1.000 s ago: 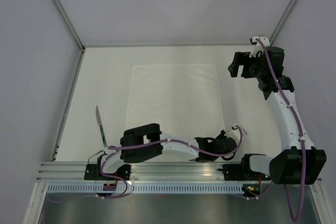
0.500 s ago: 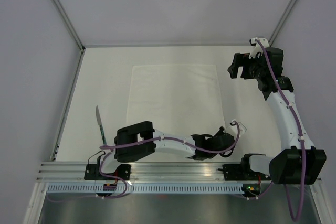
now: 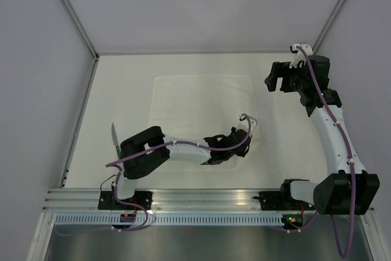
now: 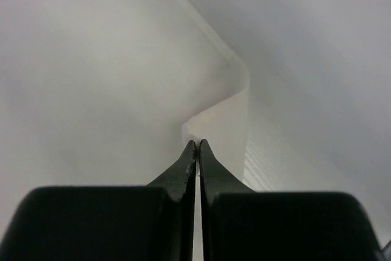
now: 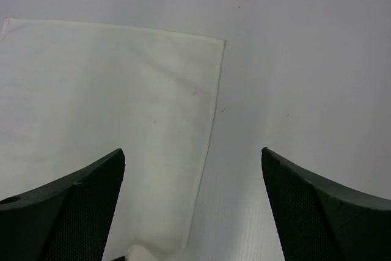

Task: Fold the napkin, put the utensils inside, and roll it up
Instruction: Fold the napkin at the center of the board.

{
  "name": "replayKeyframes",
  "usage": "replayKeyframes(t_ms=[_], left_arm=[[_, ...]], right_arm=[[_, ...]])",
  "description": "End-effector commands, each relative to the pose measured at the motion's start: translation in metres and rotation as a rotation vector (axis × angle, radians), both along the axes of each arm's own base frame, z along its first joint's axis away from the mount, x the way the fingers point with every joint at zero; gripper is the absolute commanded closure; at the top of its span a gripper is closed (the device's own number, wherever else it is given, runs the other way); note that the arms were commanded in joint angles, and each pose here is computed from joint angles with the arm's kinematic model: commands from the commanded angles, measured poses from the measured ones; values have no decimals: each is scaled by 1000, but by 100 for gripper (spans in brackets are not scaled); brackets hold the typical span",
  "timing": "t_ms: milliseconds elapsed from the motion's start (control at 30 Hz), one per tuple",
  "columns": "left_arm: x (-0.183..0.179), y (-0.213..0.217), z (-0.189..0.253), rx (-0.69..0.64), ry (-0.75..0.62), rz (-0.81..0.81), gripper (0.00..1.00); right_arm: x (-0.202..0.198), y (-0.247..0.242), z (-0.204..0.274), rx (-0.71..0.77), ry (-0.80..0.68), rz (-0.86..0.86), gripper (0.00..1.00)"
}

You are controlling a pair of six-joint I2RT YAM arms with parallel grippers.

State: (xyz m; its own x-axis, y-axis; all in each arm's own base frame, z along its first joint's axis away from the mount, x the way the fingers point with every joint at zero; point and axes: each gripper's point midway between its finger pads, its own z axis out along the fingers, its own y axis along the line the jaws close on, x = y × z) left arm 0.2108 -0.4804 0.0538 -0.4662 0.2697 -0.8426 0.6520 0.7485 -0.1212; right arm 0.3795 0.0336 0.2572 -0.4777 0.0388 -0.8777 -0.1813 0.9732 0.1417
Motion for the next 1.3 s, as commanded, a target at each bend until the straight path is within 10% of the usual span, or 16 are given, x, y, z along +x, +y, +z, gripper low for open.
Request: replayKeyframes(t_ms=[0, 1267], left_arm=[[21, 3, 41, -175, 46, 58, 98], [261, 213, 75, -248, 77, 493, 98]], right_arm=[[-2, -2, -4, 3, 20, -10, 3], [2, 20, -39, 59, 154, 112, 4]])
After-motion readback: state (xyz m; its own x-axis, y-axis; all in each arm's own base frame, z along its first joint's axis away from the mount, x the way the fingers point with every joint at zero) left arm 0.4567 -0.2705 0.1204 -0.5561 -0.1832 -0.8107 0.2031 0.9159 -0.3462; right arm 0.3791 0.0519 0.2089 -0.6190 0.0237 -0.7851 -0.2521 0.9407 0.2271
